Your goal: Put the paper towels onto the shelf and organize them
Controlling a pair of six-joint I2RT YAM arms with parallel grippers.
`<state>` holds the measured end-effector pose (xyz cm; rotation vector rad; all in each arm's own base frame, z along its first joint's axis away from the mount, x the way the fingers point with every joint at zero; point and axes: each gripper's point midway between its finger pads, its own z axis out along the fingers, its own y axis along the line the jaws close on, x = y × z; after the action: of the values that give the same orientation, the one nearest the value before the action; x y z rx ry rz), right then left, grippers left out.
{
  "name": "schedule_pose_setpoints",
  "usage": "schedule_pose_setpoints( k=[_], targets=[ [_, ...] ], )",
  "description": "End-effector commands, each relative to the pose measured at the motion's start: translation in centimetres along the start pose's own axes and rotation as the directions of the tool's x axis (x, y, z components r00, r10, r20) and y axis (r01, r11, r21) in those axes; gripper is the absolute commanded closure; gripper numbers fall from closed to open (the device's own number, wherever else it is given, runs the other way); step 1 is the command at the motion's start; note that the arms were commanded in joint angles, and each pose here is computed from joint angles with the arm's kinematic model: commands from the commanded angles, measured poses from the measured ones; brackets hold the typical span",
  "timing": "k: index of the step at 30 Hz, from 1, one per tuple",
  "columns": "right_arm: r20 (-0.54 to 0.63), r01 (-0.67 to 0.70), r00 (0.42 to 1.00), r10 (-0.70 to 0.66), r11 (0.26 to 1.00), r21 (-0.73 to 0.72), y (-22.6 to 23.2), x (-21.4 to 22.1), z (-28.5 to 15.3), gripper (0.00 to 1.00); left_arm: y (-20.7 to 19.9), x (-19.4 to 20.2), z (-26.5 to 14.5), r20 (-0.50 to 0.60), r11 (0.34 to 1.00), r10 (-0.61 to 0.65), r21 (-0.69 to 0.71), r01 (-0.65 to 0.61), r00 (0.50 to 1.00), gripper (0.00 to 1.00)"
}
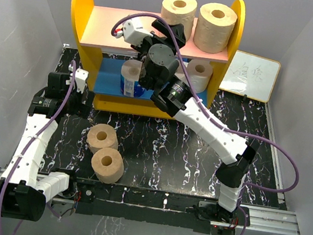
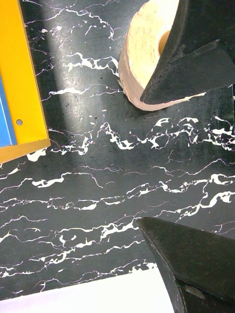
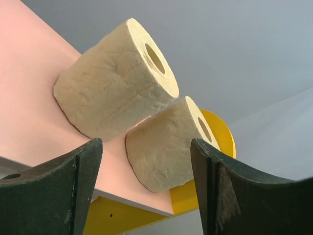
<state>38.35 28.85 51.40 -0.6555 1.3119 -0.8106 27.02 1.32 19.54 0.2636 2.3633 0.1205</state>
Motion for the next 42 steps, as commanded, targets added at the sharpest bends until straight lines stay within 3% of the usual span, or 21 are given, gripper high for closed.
schedule_pose_setpoints(
  k=[1, 5, 7, 8, 10, 13, 18, 21, 26, 33, 36, 39, 42],
  targets=[
    [0.059, -0.098, 0.994, 0.093, 0.992, 0.078, -3.7, -0.9, -0.2, 0.28, 0.1, -0.7, -0.9, 0.036, 1.0, -0.006, 0.0, 0.006, 0.999, 0.01],
    [0.113, -0.124, 0.987, 0.112, 0.986, 0.112, -5.2, -2.1, -0.9, 0.22, 0.3, -1.2, -1.2, 0.041, 1.0, 0.0, -0.007, 0.001, 0.999, 0.01],
    [0.146, -0.142, 0.981, 0.124, 0.982, 0.121, -5.7, -3.1, -2.2, 0.13, 0.5, -2.0, -1.9, 0.058, 1.0, 0.018, -0.007, -0.017, 0.998, 0.01],
    [0.163, -0.15, 0.978, 0.13, 0.981, 0.119, -5.8, -3.7, -3.3, 0.03, 0.7, -2.6, -2.4, 0.064, 0.999, 0.034, -0.008, -0.034, 0.997, 0.01],
    [0.198, -0.174, 0.968, 0.153, 0.98, 0.094, -5.5, -4.6, -5.8, 0.01, 0.5, -3.8, -3.6, 0.074, 0.997, 0.075, 0.024, -0.077, 0.994, 0.01],
    [0.238, -0.188, 0.954, 0.181, 0.982, 0.007, -3.4, -4.6, -10.7, 0.01, -1.5, -4.8, -5.7, 0.062, 0.966, 0.179, 0.18, -0.188, 0.982, 0.01],
    [0.121, -0.281, 0.947, 0.299, 0.949, -0.144, 1.8, 1.3, -14.9, 0.01, -4.2, -2.1, -8.0, 0.074, 0.834, 0.399, 0.384, -0.395, 0.914, 0.01],
    [0.021, -0.392, 0.915, 0.402, 0.903, -0.176, 3.8, 6.0, -16.1, 0.02, -4.7, 1.7, -8.1, 0.069, 0.736, 0.536, 0.45, -0.506, 0.841, 0.01],
    [-0.099, -0.515, 0.857, 0.505, 0.846, -0.138, 5.6, 13.2, -17.6, 0.02, -6.7, 5.0, -8.8, 0.143, 0.625, 0.602, 0.529, -0.574, 0.786, 0.01],
    [-0.239, -0.278, 0.934, 0.265, 0.96, -0.021, 9.6, 23.2, -17.9, 0.02, -5.9, 6.6, -5.4, 0.103, 0.588, 0.708, 0.46, -0.665, 0.698, 0.01],
    [-0.302, -0.219, 0.932, 0.2, 0.975, -0.028, 11.7, 26.5, -18.3, 0.02, -7.0, 5.8, -4.6, 0.074, 0.595, 0.736, 0.403, -0.696, 0.672, 0.01],
    [-0.371, -0.127, 0.922, 0.112, 0.992, -0.016, 13.0, 30.0, -18.7, 0.02, -9.9, 5.1, -4.7, 0.068, 0.604, 0.731, 0.4, -0.689, 0.679, 0.01],
    [-0.422, -0.058, 0.905, 0.048, 0.998, -0.011, 13.7, 32.3, -19.0, 0.02, -12.5, 5.1, -5.4, 0.096, 0.576, 0.742, 0.413, -0.705, 0.663, 0.01]
  ],
)
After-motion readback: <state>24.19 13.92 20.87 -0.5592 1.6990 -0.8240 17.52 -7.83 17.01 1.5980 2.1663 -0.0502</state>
